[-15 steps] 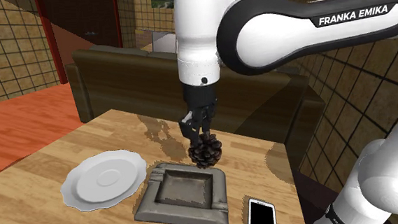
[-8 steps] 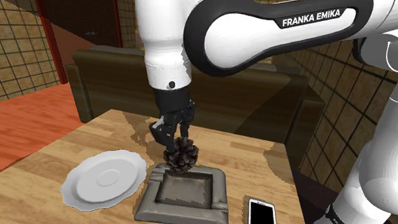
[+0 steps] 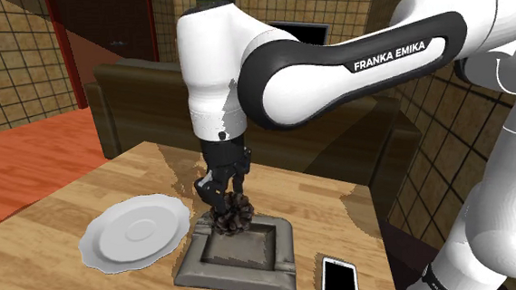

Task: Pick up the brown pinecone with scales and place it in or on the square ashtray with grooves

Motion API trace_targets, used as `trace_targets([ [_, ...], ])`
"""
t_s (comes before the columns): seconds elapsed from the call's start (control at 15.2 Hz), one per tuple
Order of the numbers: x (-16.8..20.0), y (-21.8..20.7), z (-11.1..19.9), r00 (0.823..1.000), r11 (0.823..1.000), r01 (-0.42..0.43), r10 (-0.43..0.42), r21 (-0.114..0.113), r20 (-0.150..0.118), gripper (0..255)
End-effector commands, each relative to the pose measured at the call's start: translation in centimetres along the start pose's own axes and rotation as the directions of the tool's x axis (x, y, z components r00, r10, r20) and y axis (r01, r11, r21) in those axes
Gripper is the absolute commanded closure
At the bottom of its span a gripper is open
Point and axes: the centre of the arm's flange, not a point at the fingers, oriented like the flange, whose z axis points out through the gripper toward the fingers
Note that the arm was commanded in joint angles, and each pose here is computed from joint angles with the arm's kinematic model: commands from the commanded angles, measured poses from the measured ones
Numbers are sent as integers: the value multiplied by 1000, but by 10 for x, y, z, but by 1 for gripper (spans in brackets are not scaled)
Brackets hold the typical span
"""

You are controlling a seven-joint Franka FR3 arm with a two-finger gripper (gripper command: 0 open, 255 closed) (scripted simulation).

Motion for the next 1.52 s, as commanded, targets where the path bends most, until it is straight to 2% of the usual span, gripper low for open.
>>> trace_targets([
  [0.0, 1, -2, 11, 1000, 1000, 0, 0, 0, -1, 255],
  [0.4, 1, -6, 43, 1000, 1000, 0, 0, 0, -1, 255],
  [0.92, 1, -6, 43, 1000, 1000, 0, 0, 0, -1, 255],
  [0.99, 1, -6, 43, 1000, 1000, 0, 0, 0, -1, 0],
  [1.32, 1, -6, 43, 1000, 1000, 0, 0, 0, -1, 0],
  [1.45, 1, -6, 16, 1000, 1000, 0, 0, 0, -1, 0],
])
